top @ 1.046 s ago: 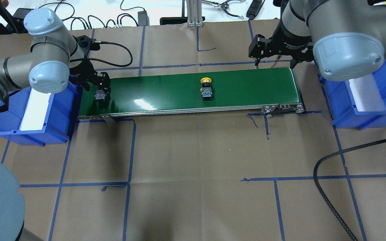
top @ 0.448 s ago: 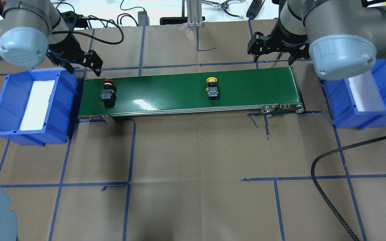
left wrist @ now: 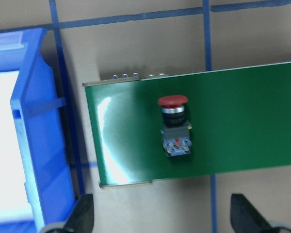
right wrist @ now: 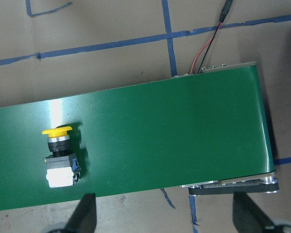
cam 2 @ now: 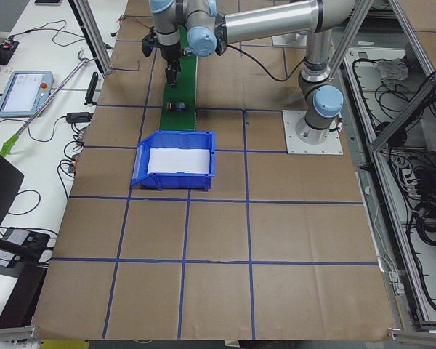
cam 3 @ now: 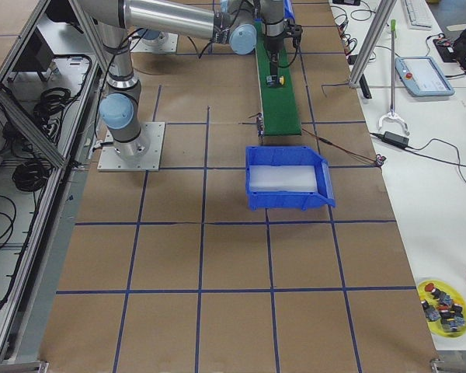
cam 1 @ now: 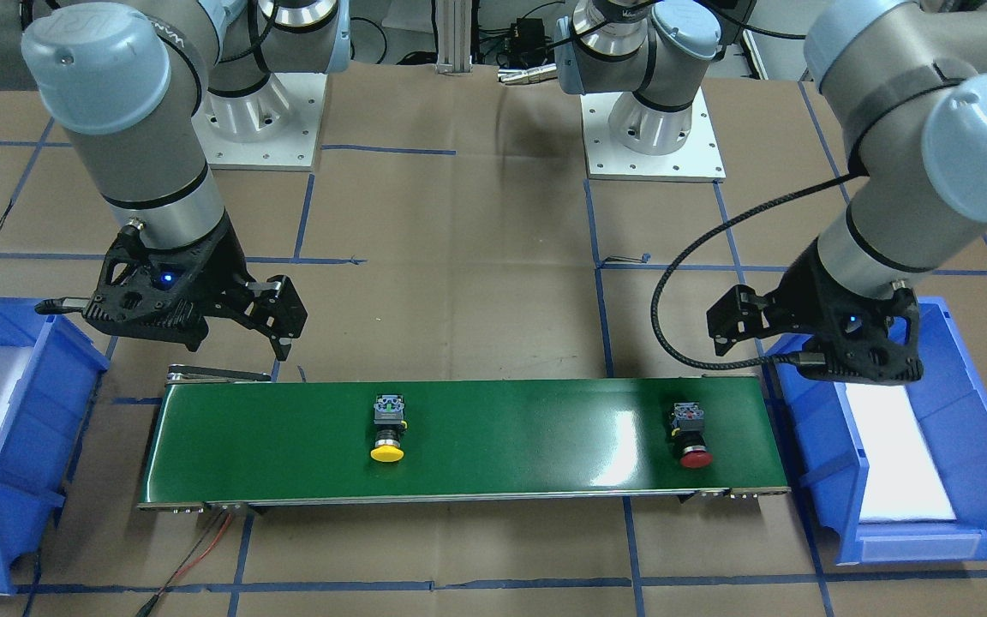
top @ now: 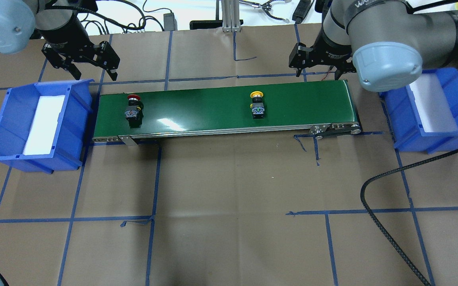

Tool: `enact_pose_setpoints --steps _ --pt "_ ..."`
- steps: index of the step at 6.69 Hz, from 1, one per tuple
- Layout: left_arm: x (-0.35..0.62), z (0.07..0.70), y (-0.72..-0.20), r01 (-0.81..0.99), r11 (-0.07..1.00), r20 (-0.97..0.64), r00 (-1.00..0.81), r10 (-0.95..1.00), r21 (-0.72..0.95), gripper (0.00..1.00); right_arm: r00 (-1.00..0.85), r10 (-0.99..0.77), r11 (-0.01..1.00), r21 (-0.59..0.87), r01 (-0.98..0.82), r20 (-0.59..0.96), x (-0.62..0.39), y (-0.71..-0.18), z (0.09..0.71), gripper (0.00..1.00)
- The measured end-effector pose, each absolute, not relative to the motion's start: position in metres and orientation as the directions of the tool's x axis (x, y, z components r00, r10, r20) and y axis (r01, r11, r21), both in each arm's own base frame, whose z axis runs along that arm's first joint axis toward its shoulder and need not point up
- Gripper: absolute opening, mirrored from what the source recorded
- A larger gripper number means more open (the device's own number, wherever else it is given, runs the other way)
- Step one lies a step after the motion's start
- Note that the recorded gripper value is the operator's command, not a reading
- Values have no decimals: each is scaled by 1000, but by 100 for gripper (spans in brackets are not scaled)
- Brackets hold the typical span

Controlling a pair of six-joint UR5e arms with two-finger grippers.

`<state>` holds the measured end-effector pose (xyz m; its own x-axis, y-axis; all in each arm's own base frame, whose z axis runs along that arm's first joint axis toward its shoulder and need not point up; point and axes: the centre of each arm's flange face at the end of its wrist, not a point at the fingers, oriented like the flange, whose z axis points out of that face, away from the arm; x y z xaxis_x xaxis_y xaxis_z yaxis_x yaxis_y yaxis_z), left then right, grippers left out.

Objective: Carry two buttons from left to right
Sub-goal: 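Raise the left gripper while the right gripper follows the yellow button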

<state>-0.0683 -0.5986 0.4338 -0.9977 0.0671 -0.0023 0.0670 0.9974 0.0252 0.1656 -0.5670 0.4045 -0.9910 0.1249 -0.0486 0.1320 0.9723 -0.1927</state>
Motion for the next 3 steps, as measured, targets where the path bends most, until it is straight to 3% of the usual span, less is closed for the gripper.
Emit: enact_pose_setpoints --steps 3 --pt "-102 435 -551 40 999 -1 -999 40 34 100 -992 122 975 -183 128 -42 166 -585 375 100"
